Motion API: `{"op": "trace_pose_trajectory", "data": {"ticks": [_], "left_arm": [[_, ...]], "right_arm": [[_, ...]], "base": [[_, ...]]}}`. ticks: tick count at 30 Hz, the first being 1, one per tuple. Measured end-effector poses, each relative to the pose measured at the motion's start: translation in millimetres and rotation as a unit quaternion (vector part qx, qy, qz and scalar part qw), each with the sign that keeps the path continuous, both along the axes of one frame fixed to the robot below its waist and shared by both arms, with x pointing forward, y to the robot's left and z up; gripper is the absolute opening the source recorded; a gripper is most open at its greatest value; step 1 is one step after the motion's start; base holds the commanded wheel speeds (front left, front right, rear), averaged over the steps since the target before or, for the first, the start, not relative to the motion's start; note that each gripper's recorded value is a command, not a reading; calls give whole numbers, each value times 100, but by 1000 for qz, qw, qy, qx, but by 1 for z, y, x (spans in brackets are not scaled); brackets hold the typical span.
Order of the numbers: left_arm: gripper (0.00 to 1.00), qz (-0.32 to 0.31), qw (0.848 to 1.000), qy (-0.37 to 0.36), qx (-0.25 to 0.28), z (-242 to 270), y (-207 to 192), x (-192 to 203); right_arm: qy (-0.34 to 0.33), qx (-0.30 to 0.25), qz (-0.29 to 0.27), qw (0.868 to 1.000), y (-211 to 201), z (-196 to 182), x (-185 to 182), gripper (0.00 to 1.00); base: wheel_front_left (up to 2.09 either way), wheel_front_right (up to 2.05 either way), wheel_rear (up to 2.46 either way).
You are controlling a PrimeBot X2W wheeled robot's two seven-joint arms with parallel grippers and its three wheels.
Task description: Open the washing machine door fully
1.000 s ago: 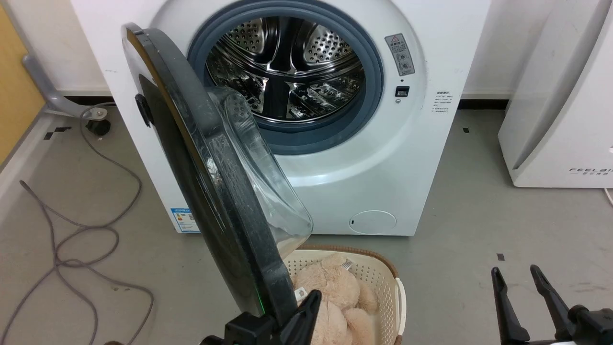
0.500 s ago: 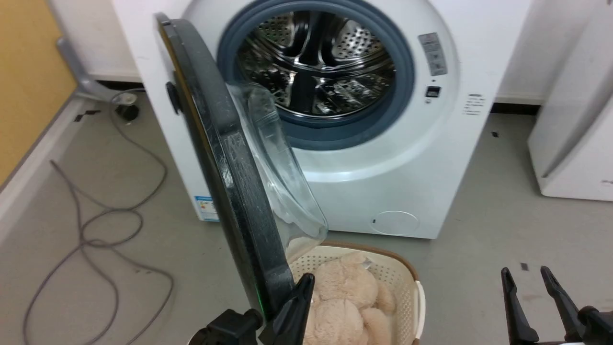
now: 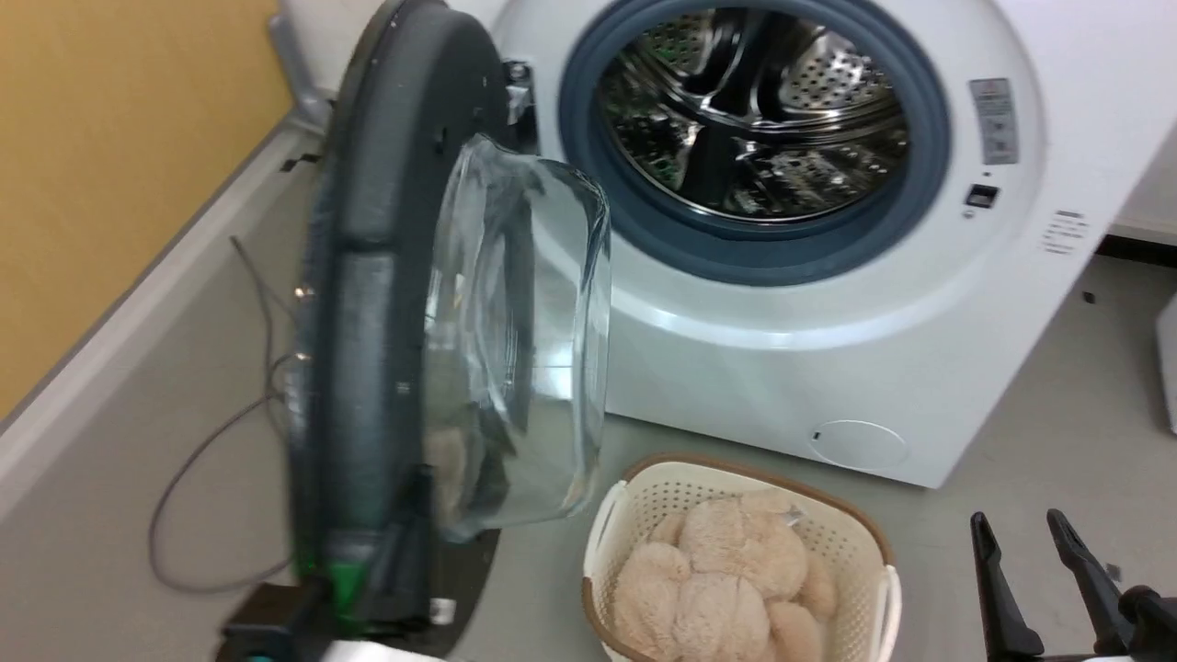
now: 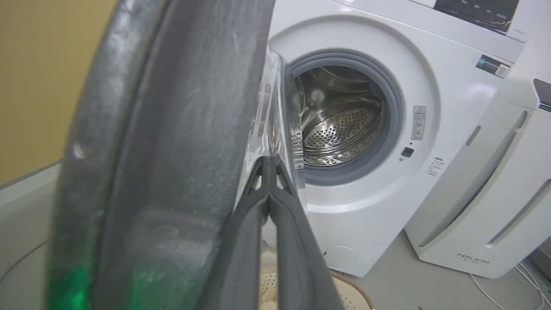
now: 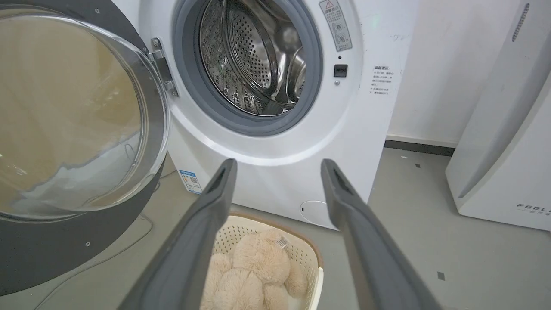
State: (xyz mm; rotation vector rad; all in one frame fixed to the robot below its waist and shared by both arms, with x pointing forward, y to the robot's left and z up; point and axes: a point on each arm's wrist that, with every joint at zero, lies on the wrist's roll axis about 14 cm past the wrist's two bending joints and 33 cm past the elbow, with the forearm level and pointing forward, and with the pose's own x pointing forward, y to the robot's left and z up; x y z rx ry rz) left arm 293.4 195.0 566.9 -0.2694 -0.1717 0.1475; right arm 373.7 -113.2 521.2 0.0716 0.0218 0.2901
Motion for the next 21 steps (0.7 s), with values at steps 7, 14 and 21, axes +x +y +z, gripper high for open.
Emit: {"op": "trace_pose_trajectory", "data": {"ticks": [7, 14, 21], "left_arm": [[0, 90, 996, -1, 24, 2, 73, -9], [0, 151, 988, 3, 37, -1, 137, -1], [0, 197, 979, 1, 57, 4, 188, 18]], "right_arm": [[7, -2, 19, 1000, 13, -4, 6, 100], [18, -3, 11, 1000, 8, -11, 8, 100], [15, -19, -6, 1000, -2, -12, 17, 100]], "base": [[0, 0, 0], [0, 0, 0], [0, 0, 0]]}}
